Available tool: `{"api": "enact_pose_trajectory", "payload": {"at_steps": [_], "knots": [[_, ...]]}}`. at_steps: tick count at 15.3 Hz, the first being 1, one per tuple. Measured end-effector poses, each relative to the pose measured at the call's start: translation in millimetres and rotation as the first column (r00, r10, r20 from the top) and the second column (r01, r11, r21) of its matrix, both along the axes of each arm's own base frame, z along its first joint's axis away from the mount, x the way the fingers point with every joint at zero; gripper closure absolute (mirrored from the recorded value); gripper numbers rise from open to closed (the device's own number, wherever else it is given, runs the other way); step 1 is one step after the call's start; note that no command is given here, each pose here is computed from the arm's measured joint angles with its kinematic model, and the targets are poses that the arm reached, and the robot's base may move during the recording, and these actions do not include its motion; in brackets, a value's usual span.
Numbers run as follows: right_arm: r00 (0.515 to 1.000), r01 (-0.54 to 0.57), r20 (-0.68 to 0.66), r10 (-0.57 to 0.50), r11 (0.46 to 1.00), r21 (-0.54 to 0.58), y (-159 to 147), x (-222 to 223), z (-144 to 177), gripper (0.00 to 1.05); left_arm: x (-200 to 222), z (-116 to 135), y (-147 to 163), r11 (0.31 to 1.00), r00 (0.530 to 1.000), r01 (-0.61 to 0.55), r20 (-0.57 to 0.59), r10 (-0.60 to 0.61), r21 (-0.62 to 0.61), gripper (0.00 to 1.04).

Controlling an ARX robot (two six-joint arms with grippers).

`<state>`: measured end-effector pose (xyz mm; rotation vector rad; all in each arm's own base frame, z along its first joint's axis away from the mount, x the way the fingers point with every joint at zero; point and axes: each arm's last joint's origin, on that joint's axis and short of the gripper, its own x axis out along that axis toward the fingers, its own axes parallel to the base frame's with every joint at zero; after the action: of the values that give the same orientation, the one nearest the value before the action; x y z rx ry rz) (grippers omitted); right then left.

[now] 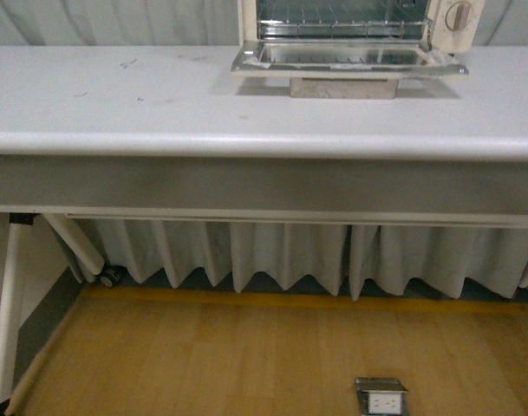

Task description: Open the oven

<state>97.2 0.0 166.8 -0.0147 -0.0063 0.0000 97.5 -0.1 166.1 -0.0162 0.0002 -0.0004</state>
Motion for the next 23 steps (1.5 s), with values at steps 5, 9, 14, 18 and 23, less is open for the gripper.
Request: {"api": "enact_pose_trajectory", "payload": {"at_steps": [5, 9, 14, 18, 23], "knots": [[1.0, 0.0, -0.002, 0.0, 1.0, 0.0, 0.0, 0.0, -0.2, 0.06, 0.0, -0.1, 0.0, 1.0, 1.0, 0.0, -0.001, 0.0, 0.002, 0.07], [1.0, 0.0, -0.001, 0.0, 1.0, 0.0, 0.0, 0.0, -0.1, 0.06, 0.0, 0.0, 0.0, 1.0, 1.0, 0.0, 0.0, 0.0, 0.002, 0.07], [1.0, 0.0, -0.003, 0.0, 1.0, 0.0, 0.0, 0.0, -0.3, 0.06, 0.0, -0.3, 0.0, 1.0, 1.0, 0.0, -0.003, 0.0, 0.002, 0.07], [1.0, 0.0, -0.003, 0.0, 1.0, 0.0, 0.0, 0.0, -0.3, 0.06, 0.0, -0.2, 0.0, 1.0, 1.0, 0.0, -0.002, 0.0, 0.002, 0.07], [1.0, 0.0, -0.002, 0.0, 1.0, 0.0, 0.0, 0.0, -0.2, 0.06, 0.0, -0.2, 0.0, 1.0, 1.0, 0.0, -0.002, 0.0, 0.002, 0.07]]}}
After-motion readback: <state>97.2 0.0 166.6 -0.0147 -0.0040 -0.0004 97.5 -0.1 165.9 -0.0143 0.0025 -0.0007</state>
